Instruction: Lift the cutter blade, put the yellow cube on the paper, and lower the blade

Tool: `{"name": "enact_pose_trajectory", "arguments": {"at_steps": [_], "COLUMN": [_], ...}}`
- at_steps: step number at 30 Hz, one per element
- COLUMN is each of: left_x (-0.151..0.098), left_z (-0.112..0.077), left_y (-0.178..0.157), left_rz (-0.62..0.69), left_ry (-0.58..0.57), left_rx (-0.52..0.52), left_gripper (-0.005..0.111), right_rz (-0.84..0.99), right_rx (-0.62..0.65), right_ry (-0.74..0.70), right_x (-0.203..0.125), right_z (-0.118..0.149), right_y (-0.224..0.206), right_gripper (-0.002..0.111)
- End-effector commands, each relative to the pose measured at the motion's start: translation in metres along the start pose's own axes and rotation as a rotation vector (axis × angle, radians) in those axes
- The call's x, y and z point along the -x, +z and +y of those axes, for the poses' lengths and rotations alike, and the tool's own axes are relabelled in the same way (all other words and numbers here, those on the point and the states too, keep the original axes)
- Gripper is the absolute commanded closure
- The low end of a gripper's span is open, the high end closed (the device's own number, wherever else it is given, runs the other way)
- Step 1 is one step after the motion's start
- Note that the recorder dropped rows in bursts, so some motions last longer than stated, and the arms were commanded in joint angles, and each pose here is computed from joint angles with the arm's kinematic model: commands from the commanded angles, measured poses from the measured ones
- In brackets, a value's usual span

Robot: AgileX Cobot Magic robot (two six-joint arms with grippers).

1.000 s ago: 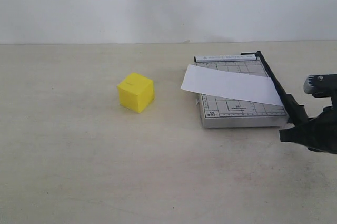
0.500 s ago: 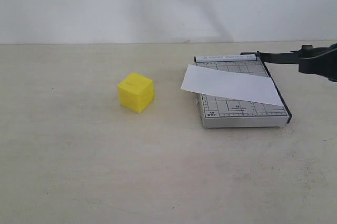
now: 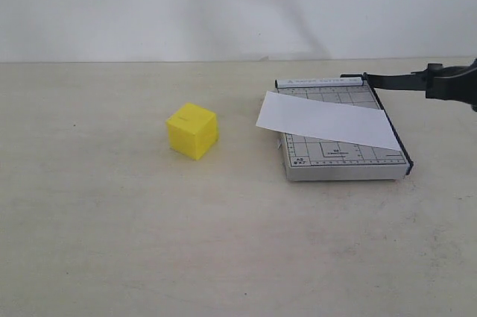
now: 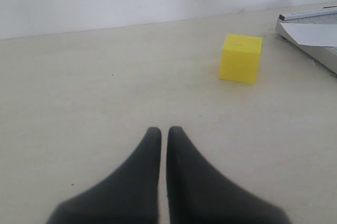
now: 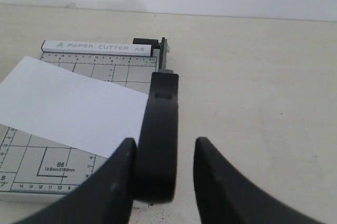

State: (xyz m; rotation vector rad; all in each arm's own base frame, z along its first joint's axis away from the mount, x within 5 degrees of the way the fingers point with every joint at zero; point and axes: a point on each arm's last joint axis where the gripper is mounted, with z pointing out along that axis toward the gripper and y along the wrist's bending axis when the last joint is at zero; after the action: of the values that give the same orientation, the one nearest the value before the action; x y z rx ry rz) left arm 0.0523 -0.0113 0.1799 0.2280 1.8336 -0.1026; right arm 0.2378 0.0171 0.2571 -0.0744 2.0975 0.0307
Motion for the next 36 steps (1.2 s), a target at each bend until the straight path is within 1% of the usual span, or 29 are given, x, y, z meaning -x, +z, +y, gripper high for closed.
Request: {"name": "enact_pose_trajectory", "arguments": {"at_steps": [1, 4, 8, 10, 11, 12, 13, 14, 15, 16, 17, 18, 19, 20, 21, 22, 23, 24, 25, 28, 30, 31, 33, 34, 36], "left_x": [0.003, 0.003, 0.003, 0.003, 0.003, 0.003, 0.003, 0.003, 0.003, 0.003, 0.003, 0.003, 0.003, 0.005, 0.009, 0.014, 0.017, 0.021, 0.022, 0.023, 0.026, 0.028, 0.026, 0.026, 0.037], "left_z": [0.000, 0.000, 0.000, 0.000, 0.000, 0.000, 0.000, 0.000, 0.000, 0.000, 0.000, 0.000, 0.000, 0.001, 0.000, -0.003, -0.004, -0.004, -0.004, -0.005, -0.002, -0.001, -0.002, -0.002, 0.003], "left_y": [-0.001, -0.001, -0.001, -0.001, -0.001, -0.001, -0.001, -0.001, -0.001, -0.001, -0.001, -0.001, -0.001, -0.001, -0.001, -0.002, -0.002, -0.003, -0.003, -0.003, -0.004, -0.005, -0.004, -0.004, -0.007], "left_rz": [-0.023, -0.023, -0.023, -0.023, -0.023, -0.023, -0.023, -0.023, -0.023, -0.023, -0.023, -0.023, -0.030, -0.046, -0.090, -0.148, -0.172, -0.207, -0.218, -0.218, -0.262, -0.290, -0.271, -0.269, -0.355], "left_ry": [-0.006, -0.006, -0.006, -0.006, -0.006, -0.006, -0.006, -0.006, -0.006, -0.006, -0.006, -0.006, 0.001, 0.003, -0.094, -0.306, -0.427, -0.589, -0.638, -0.703, -0.637, -0.636, -0.623, -0.593, -0.581], "left_rx": [0.002, 0.002, 0.002, 0.002, 0.002, 0.002, 0.002, 0.002, 0.002, 0.002, 0.002, 0.002, 0.005, 0.009, -0.009, -0.051, -0.077, -0.113, -0.122, -0.140, -0.115, -0.103, -0.109, -0.106, -0.072], "left_gripper": [0.102, 0.102, 0.102, 0.102, 0.102, 0.102, 0.102, 0.102, 0.102, 0.102, 0.102, 0.102, 0.102, 0.102, 0.102, 0.102, 0.102, 0.102, 0.102, 0.102, 0.102, 0.102, 0.102, 0.102, 0.102], "right_rz": [0.003, 0.071, 0.284, 0.364, 0.361, 0.320, 0.278, 0.166, 0.094, -0.040, -0.115, -0.225, -0.291, -0.311, -0.318, -0.293, -0.272, -0.225, -0.200, -0.128, -0.109, -0.099, -0.091, -0.090, -0.096], "right_rx": [-0.031, -0.073, -0.136, -0.118, -0.086, -0.014, 0.038, 0.128, 0.169, 0.205, 0.201, 0.158, 0.094, 0.062, 0.029, 0.011, 0.011, 0.015, 0.020, 0.021, 0.017, 0.016, 0.012, 0.013, 0.010], "right_ry": [-0.003, 0.004, 0.058, 0.107, 0.107, 0.142, 0.167, 0.206, 0.213, 0.177, 0.153, 0.123, 0.123, 0.135, 0.174, 0.207, 0.226, 0.271, 0.285, 0.292, 0.292, 0.298, 0.302, 0.302, 0.302], "right_x": [0.005, 0.000, -0.020, -0.028, -0.029, -0.028, -0.029, -0.028, -0.029, -0.034, -0.037, -0.045, -0.055, -0.060, -0.071, -0.082, -0.087, -0.097, -0.102, -0.118, -0.125, -0.128, -0.132, -0.132, -0.132], "right_z": [-0.004, -0.008, -0.013, -0.011, -0.008, -0.001, 0.004, 0.011, 0.014, 0.016, 0.016, 0.011, 0.005, 0.002, -0.001, -0.003, -0.003, -0.003, -0.002, -0.001, -0.001, -0.001, -0.001, -0.001, -0.001], "right_y": [-0.019, -0.041, -0.070, -0.085, -0.089, -0.095, -0.099, -0.104, -0.106, -0.110, -0.112, -0.113, -0.110, -0.107, -0.103, -0.096, -0.094, -0.089, -0.087, -0.082, -0.081, -0.080, -0.080, -0.080, -0.080], "right_gripper": [0.063, 0.062, 0.062, 0.064, 0.069, 0.086, 0.099, 0.108, 0.109, 0.109, 0.109, 0.109, 0.109, 0.109, 0.109, 0.109, 0.109, 0.109, 0.109, 0.109, 0.109, 0.109, 0.109, 0.109, 0.109]}}
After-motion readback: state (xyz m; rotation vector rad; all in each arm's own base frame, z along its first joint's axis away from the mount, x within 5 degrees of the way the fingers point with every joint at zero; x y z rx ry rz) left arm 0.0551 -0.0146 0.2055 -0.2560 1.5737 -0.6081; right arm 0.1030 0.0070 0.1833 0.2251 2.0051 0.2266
